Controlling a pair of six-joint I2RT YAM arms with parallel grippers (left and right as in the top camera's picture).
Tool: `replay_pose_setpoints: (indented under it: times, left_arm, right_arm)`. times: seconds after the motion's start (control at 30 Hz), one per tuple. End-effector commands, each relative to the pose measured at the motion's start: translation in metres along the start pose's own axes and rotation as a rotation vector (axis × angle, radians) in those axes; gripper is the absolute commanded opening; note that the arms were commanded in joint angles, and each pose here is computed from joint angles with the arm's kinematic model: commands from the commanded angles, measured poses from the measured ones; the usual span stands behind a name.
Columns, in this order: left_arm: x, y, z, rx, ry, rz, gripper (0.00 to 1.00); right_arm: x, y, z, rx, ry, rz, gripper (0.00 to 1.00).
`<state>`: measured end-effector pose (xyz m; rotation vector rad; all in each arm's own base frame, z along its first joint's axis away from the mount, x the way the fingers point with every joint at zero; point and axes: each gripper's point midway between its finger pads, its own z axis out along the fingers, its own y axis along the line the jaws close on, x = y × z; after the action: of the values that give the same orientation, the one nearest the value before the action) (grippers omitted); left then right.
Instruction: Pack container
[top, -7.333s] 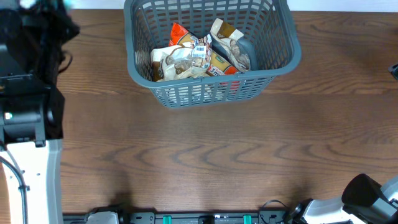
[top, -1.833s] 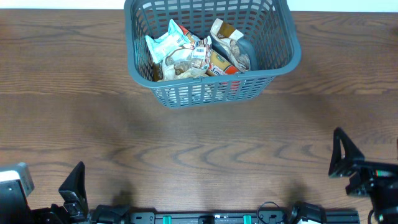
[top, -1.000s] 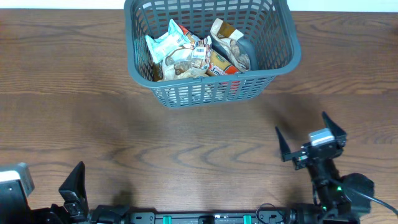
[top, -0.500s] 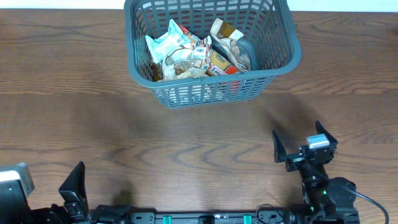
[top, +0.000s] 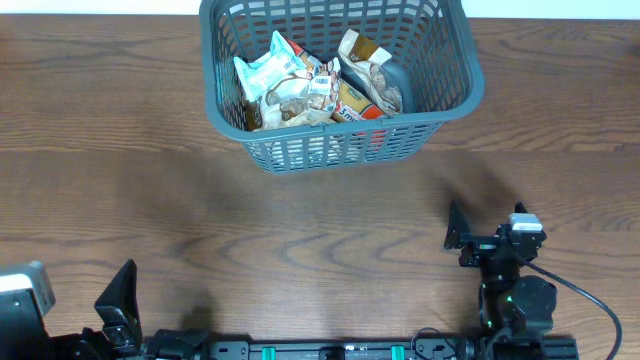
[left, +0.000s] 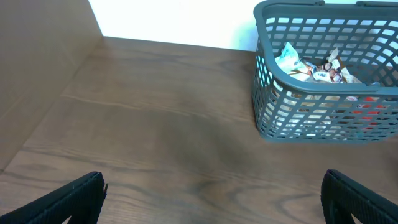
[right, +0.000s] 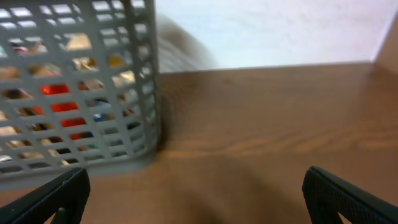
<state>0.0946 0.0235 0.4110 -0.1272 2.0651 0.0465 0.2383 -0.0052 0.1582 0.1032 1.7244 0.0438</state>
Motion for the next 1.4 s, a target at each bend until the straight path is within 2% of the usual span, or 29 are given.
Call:
replay_pose_setpoints:
  times: [0.0,0.23,1.23,1.37]
  left_arm:
    - [0.000,0.001,0.000,-0.009,-0.001,-0.011,0.99]
    - [0.000,0.001,0.000,-0.009,-0.001,-0.011,0.99]
    - [0.003,0.002,0.000,-0.010,0.009,-0.007,0.99]
    - [-0.008,-0.001,-0.001,0.002,-0.039,-0.023,0.99]
  right_arm:
    - [0.007,-0.008,0.002,0.048,0.001,0.015,0.99]
    - [0.006,-0.011,0.002,0.067,0.003,-0.158,0.99]
    - [0.006,-0.011,0.002,0.063,0.003,-0.156,0.99]
    - [0.006,-0.011,0.002,0.063,0.003,-0.156,0.99]
